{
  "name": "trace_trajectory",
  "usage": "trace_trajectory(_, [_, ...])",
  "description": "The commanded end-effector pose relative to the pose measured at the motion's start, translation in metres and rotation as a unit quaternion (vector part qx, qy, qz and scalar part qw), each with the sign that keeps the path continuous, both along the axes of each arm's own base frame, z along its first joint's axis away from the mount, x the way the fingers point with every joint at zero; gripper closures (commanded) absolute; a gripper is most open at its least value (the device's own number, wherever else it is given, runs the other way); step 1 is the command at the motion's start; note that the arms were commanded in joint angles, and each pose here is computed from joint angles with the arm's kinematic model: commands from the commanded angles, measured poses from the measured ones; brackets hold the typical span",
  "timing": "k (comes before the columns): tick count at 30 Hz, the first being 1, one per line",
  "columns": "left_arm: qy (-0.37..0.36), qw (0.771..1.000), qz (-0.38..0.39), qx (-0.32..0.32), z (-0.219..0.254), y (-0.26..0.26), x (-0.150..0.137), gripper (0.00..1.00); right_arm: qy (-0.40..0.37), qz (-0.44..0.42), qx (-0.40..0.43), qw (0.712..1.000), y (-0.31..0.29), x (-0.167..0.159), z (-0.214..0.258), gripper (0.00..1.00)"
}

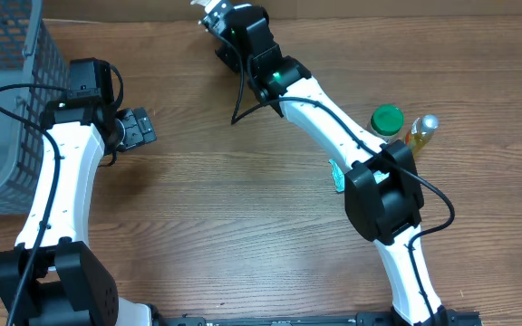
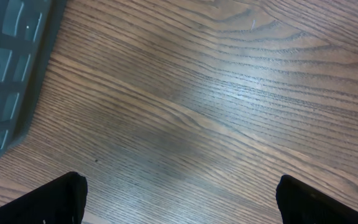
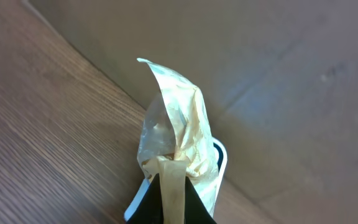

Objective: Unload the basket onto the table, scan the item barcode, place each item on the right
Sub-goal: 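Hold the bag at the scanner window with the right gripper, then carry the bag down and set it on the table mid-left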

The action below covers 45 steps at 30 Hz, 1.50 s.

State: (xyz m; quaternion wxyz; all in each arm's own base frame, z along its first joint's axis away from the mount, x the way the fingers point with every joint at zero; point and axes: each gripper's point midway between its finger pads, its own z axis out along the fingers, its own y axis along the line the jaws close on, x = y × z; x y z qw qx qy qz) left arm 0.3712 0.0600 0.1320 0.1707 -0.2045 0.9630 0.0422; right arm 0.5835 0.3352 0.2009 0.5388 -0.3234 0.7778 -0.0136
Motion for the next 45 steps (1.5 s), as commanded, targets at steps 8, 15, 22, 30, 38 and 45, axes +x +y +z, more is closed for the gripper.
trace_trajectory(8, [-0.003, 1.0, -0.001, 0.006, 0.002, 0.003, 0.003, 0.0, 0.098, -0.05, 0.084, 0.99, -0.04, -0.057, 0.071, 0.96])
trace_trajectory(15, [-0.003, 1.0, -0.001, 0.006, 0.002, 0.003, 0.003, 0.01, 0.349, 0.023, 0.042, 0.936, -0.042, -0.148, -0.006, 0.96])
trace_trajectory(22, [-0.003, 1.0, -0.001, 0.006, 0.002, 0.003, 0.003, 0.01, 0.465, 0.048, 0.035, 0.883, -0.046, -0.202, -0.024, 0.95])
trace_trajectory(30, [-0.003, 1.0, -0.001, 0.006, 0.002, 0.003, 0.003, 0.0, 0.478, 0.0, -0.02, 0.878, -0.073, -0.209, -0.04, 0.8])
trace_trajectory(38, [-0.003, 1.0, -0.001, 0.006, 0.002, 0.003, 0.003, 0.0, 0.478, -0.03, -0.049, 0.877, -0.091, -0.208, -0.048, 0.3])
trace_trajectory(45, [-0.003, 1.0, -0.001, 0.006, 0.002, 0.003, 0.003, 0.0, 0.479, -0.03, -0.051, 0.876, -0.091, -0.208, -0.053, 0.0])
